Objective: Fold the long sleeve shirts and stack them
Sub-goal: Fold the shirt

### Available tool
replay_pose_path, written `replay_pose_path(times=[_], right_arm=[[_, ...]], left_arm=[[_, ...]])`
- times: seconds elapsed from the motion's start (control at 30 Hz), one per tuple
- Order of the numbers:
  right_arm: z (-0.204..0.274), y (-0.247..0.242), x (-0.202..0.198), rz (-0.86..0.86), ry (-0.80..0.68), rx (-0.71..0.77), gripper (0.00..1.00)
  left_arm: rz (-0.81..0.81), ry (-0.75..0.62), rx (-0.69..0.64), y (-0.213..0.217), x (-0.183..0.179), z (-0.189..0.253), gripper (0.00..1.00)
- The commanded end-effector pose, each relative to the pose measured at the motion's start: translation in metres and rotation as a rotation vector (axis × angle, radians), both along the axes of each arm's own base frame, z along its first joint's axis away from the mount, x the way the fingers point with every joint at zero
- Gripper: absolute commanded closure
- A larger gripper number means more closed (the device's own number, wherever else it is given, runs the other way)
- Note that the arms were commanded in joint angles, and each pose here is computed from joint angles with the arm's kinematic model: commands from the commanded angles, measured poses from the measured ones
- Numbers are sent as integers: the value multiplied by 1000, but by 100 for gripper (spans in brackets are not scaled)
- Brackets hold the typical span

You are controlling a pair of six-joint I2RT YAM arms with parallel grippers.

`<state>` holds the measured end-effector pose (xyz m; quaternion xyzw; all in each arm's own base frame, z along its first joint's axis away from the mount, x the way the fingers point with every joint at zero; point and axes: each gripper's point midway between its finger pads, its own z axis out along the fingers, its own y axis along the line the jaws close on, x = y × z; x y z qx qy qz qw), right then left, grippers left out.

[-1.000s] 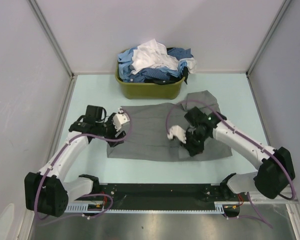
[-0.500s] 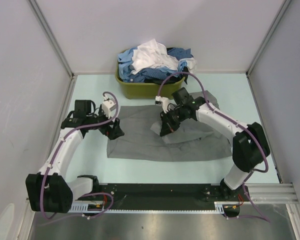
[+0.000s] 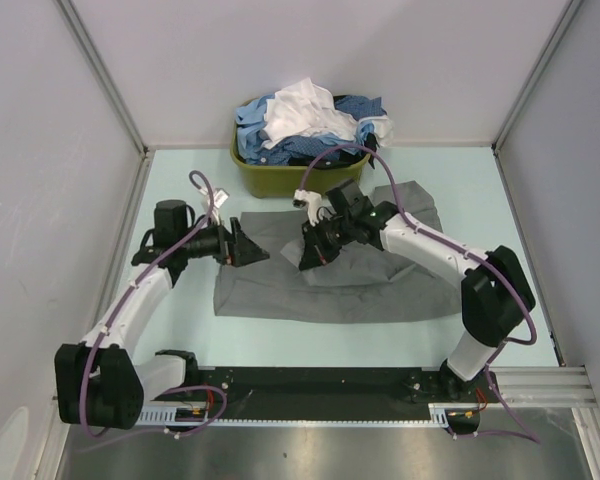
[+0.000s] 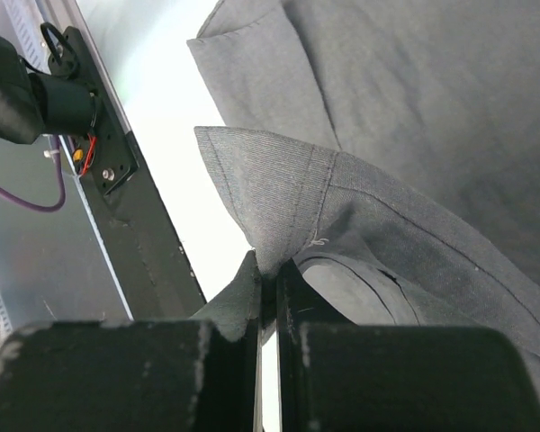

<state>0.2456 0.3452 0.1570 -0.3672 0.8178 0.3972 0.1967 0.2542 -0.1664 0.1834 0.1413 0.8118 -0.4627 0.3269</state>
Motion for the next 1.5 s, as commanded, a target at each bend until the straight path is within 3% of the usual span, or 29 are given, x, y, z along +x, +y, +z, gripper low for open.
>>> replay_pose_path(times=[0.0, 0.33, 0.4, 0.43, 0.5, 0.53, 0.57, 0.6, 0.63, 0.67, 0.73, 0.77, 0.93, 1.1, 1.17, 1.23, 1.4, 1.47], right_arm=[[23, 20, 5, -4, -104, 53, 95], [36, 41, 5, 27, -160, 89, 91], [37, 41, 2, 38, -168, 90, 91], [38, 42, -1, 53, -183, 88, 90], [40, 39, -3, 58, -201, 77, 89], [41, 38, -2, 62, -215, 73, 86], [42, 34, -1, 48, -221, 63, 83], [39, 29, -1, 62, -236, 45, 78], [39, 22, 3, 50, -240, 34, 55], [44, 15, 5, 48, -253, 37, 44], [40, -2, 5, 35, -229, 7, 25], [40, -18, 15, 11, -222, 1, 23], [7, -102, 19, -138, -34, -88, 22], [-37, -181, 19, -313, 107, -193, 30], [-55, -202, 17, -372, 142, -230, 33], [-69, -220, 23, -422, 141, -272, 39], [-92, -242, 33, -484, 167, -367, 58], [-103, -251, 32, -487, 181, -431, 61]], left_arm=[[-9, -2, -93, -25, 0, 24, 1], [-11, 143, -151, -52, 5, 3, 17], [-37, 146, -159, -60, 3, 2, 28], [-41, 149, -161, -61, 3, 3, 41], [-56, 172, -170, -63, 0, 1, 56], [-64, 183, -171, -64, 0, 0, 73], [-71, 189, -171, -64, -1, -2, 81], [-80, 177, -160, -64, -1, -4, 90], [-78, 163, -141, -63, 3, -4, 100], [-73, 186, -103, -60, 1, -12, 100], [-106, 78, -33, -58, 12, -9, 100], [-118, 117, 0, -54, 9, -19, 100], [-212, 19, 60, -49, 5, -27, 100], [-374, -150, 212, -41, 15, -40, 98], [-383, -41, 251, -36, 12, -49, 100], [-422, 74, 216, -40, 5, -51, 100], [-458, 185, 9, -54, -29, -24, 100], [-446, 210, -56, -57, -36, -8, 100]])
